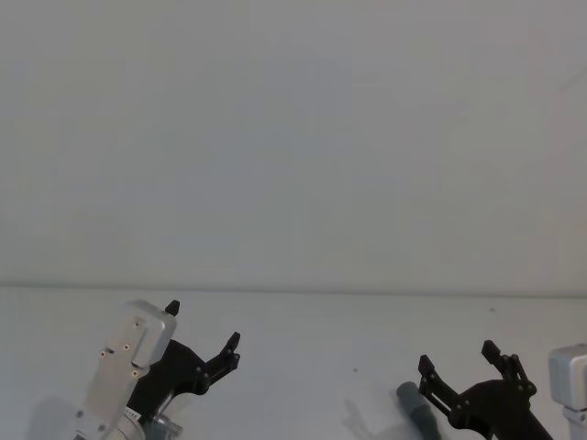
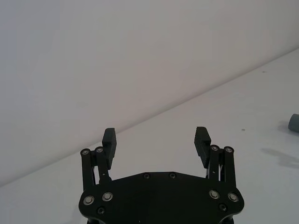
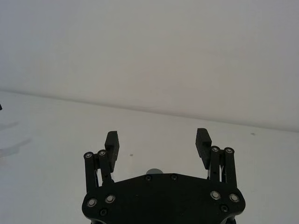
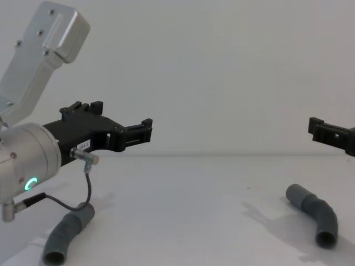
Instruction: Use both hands to pick up one end of the pipe from the table, align the ends, and insert them.
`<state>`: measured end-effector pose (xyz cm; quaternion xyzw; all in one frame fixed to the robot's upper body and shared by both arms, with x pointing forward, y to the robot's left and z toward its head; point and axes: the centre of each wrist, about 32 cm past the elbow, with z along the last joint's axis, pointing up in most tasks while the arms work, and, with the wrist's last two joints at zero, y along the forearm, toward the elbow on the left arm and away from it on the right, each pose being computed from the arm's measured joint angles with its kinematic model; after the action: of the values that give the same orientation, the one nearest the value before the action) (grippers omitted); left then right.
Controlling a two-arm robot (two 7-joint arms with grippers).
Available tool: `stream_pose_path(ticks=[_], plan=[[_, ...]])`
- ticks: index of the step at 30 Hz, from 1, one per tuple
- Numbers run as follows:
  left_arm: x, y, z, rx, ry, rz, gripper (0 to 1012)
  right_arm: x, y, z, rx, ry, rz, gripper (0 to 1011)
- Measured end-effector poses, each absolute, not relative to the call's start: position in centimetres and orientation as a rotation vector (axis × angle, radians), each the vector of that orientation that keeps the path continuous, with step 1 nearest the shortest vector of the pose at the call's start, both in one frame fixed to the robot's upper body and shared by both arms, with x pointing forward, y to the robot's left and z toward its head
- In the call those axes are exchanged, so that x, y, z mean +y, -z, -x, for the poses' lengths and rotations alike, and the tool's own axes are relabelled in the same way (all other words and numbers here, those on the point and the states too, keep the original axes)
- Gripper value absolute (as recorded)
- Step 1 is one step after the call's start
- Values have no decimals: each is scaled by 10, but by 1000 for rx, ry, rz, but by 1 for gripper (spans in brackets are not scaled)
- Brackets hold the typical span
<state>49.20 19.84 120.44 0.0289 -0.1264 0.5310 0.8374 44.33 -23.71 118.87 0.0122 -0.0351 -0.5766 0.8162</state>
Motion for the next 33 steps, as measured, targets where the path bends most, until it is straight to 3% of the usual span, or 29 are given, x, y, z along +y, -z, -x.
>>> stream_pose_path(ticks=[33], plan=[[198, -1204, -492, -268, -1124, -61, 1001, -237, -1189, -443, -75, 1229, -26, 1000]])
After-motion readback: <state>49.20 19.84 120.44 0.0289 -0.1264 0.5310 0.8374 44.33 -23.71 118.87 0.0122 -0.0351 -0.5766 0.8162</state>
